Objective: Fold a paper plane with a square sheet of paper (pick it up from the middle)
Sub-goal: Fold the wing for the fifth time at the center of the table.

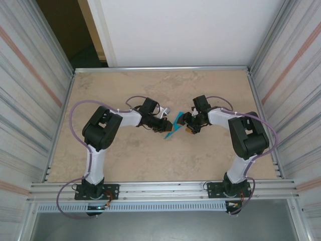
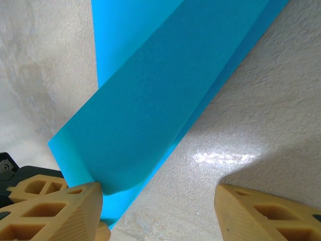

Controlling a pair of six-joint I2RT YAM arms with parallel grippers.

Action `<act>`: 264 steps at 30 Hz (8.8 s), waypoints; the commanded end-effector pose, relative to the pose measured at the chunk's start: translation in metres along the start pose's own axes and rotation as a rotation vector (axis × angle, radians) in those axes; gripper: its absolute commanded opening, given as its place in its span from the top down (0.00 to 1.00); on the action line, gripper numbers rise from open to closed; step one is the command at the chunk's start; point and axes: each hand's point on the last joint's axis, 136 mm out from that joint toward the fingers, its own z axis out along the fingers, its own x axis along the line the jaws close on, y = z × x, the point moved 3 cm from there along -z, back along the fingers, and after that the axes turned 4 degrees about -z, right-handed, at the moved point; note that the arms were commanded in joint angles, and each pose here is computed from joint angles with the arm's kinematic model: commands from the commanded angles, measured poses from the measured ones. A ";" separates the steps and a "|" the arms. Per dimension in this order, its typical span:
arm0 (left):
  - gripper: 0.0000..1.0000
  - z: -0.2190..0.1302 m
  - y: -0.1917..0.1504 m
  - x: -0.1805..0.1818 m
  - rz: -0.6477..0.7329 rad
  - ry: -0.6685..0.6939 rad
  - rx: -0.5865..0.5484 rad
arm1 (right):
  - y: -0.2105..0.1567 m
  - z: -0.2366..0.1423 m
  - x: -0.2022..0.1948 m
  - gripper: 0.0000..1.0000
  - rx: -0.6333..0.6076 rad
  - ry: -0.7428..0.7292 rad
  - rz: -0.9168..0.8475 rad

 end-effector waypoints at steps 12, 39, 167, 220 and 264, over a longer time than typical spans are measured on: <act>0.68 -0.011 -0.004 -0.004 0.039 0.010 -0.021 | -0.007 0.033 -0.038 0.40 0.027 -0.193 0.025; 0.49 -0.002 -0.007 0.002 0.160 0.312 -0.048 | -0.007 0.035 -0.033 0.40 0.035 -0.188 0.014; 0.79 0.011 -0.044 0.081 -0.053 0.530 0.125 | 0.005 0.030 0.021 0.88 0.009 0.078 -0.135; 0.87 -0.012 0.007 -0.021 0.032 0.175 -0.060 | 0.002 0.039 0.017 0.86 0.092 0.017 -0.182; 0.92 0.002 -0.017 0.022 -0.050 0.272 -0.006 | -0.001 0.010 0.048 0.87 0.049 0.109 -0.254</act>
